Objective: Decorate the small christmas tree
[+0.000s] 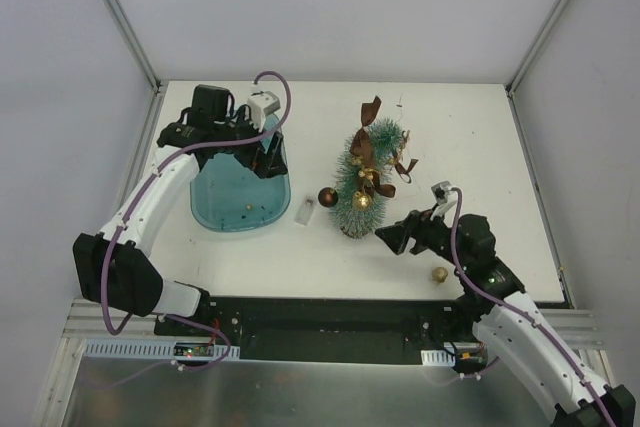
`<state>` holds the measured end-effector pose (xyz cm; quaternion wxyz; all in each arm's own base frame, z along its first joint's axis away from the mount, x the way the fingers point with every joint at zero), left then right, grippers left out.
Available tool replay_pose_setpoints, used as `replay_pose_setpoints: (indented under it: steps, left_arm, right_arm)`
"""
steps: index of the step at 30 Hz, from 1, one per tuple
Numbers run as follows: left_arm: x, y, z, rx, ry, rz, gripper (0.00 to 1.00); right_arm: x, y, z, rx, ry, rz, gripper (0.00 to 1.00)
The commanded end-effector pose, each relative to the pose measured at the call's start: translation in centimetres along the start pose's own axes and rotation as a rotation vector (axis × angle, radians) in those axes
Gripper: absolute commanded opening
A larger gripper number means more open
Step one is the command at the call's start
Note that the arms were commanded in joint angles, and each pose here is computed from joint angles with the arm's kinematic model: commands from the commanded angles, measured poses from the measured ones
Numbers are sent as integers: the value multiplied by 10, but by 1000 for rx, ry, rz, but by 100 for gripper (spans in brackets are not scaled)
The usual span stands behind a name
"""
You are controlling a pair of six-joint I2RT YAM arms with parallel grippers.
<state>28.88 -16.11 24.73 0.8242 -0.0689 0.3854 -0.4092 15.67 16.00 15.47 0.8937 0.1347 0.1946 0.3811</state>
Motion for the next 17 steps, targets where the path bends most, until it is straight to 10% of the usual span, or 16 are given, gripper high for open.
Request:
replay_pose_setpoints:
  steps: [1, 17]
  left_arm:
    - [-17, 19, 2, -89, -31, 56, 99]
    - [-74, 61, -16, -252, -138, 244, 99]
  right_arm:
    - [-16, -3, 18, -38, -13, -105, 94]
    - [-74, -23, 37, -38, -58, -429, 96]
Point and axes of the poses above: each gripper's point midway between its finger pads, its own x axis out along the fingers, its own y axis along the line the jaws close on, z = x × y, the point moved 4 cm from there along -x, back along the fingers, and after that the axes turned 13 degrees about -x, right-handed, at the moved point
